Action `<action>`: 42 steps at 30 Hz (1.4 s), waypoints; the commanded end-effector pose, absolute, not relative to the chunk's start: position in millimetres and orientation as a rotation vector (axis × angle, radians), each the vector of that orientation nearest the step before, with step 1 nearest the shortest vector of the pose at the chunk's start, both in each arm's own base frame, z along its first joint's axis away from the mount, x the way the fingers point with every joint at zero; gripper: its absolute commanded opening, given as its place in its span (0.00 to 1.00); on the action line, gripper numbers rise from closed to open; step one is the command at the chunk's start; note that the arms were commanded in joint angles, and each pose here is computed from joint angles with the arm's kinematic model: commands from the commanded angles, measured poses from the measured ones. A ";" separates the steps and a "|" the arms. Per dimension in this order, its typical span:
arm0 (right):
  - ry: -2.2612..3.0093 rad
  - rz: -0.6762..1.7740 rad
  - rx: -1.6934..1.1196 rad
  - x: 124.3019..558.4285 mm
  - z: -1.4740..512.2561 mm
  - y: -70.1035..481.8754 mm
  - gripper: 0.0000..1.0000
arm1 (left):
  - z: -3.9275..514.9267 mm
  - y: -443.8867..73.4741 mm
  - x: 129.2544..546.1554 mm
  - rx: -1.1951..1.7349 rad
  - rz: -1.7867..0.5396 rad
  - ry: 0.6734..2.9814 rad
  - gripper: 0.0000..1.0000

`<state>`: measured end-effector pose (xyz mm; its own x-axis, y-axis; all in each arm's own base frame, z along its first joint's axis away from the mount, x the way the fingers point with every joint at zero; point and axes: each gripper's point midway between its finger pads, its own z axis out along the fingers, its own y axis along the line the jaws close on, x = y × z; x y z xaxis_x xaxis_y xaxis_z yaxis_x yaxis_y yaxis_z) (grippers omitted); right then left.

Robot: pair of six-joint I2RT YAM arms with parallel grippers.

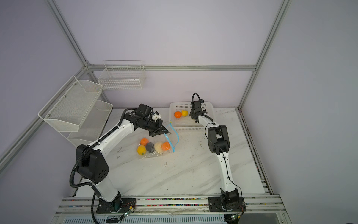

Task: Place the food in the zip-top bag and seal the zipper
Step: 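Lower the right gripper onto the long yellow fruit and close, then lift the yellow fruit with the right gripper and carry it to the bag mouth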

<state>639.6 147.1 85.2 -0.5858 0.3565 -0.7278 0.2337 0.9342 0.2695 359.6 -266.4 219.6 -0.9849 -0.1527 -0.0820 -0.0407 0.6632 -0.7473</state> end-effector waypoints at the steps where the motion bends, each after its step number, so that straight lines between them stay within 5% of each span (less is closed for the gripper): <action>1: 2.153 0.271 0.374 639.9 135.4 152.7 0.50 | 237.7 -270.6 361.7 -0.101 -1.250 2.684 0.00; 23: 2.052 0.723 0.069 529.4 244.7 205.6 0.48 | 241.9 -269.6 362.1 -0.107 -1.243 2.672 0.00; 42: 2.164 0.993 -0.415 389.2 239.3 296.6 0.41 | 246.2 -271.2 365.5 -0.101 -1.247 2.661 0.00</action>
